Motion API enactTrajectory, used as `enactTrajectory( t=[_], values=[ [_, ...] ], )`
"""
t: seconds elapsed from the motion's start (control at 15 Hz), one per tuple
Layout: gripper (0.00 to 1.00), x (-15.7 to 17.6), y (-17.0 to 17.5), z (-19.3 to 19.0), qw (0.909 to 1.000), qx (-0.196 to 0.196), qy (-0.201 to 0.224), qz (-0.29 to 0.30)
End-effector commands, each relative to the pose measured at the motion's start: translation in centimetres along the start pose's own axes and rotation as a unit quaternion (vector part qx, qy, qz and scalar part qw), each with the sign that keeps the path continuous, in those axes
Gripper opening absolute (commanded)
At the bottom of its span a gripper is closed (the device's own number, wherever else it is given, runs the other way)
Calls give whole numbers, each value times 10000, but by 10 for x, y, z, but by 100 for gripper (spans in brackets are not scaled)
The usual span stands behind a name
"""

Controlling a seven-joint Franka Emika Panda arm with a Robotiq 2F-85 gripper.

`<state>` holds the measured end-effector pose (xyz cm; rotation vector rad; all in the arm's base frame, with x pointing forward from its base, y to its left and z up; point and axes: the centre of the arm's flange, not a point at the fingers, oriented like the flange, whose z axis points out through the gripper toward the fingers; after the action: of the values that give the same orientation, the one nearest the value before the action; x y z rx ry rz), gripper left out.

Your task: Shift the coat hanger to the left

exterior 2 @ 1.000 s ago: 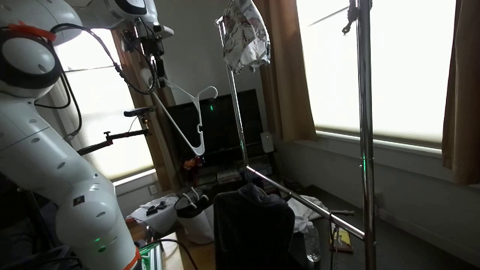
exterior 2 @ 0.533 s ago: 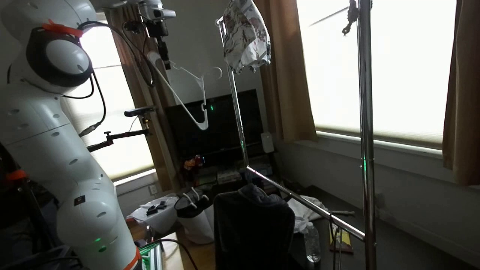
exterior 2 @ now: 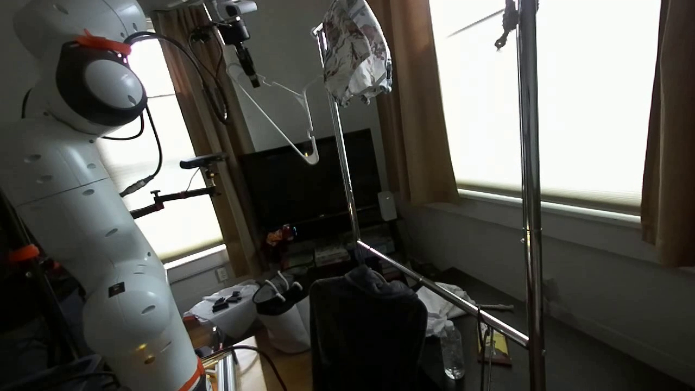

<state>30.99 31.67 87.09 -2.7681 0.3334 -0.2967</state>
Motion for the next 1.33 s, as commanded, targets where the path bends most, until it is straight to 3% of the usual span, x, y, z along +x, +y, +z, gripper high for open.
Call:
enactTrajectory(
  t=[0.0,0.13,0.27,0.4,0.67,0.8,1.0,1.27],
  values=[
    [1,-7,2,-9,9960,750,381,-298],
    [1,-2,-1,-17,9915,1001,707,-446],
    [1,-1,4,-21,9885,927,752,-933],
    [1,-5,13,-26,9825,817,672,-1533],
    [1,-5,41,-54,9622,357,1346,-2342],
    [1,-5,52,-64,9520,116,1810,-2466],
    [1,-39,46,-81,9411,-92,2476,-2300],
    [1,-85,40,-94,9306,-148,2782,-2373]
  ],
)
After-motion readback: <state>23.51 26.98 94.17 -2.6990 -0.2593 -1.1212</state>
